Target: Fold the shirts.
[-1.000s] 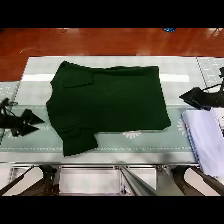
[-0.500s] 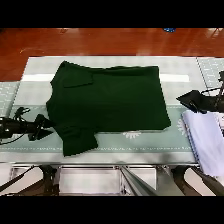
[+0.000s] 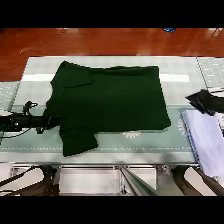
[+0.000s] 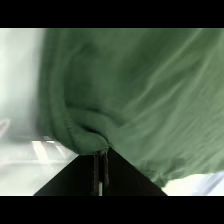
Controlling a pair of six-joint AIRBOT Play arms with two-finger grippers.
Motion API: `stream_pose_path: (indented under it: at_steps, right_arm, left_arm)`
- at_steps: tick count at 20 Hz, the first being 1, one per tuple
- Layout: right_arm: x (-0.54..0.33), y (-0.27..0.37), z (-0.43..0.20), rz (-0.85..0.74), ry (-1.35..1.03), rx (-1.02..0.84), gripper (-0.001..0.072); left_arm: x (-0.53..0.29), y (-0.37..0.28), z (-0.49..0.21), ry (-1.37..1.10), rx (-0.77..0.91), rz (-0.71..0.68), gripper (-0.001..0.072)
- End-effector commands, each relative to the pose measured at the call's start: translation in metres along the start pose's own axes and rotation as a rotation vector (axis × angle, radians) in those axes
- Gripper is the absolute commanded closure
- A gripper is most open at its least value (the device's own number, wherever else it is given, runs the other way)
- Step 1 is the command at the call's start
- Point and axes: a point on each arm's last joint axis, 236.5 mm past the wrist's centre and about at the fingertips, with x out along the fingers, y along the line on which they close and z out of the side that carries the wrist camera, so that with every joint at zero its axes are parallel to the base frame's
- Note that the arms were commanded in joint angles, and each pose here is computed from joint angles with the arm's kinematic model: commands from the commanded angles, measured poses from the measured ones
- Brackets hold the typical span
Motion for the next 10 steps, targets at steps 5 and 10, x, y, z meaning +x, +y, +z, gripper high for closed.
stream_pose_path:
  at_steps: [5, 10]
  right_arm:
    - [0.025, -0.059, -0.104, -0.109, 0.284, 0.173, 0.0304]
    - [0.060, -0.030, -0.138, -0.043, 0.434, 0.120, 0.0304]
  left_arm:
    - [-0.008, -0.021, 0.003, 0.019, 0.057, -0.043, 0.0689]
    - [-0.008, -0.021, 0.003, 0.020, 0.057, -0.043, 0.0689]
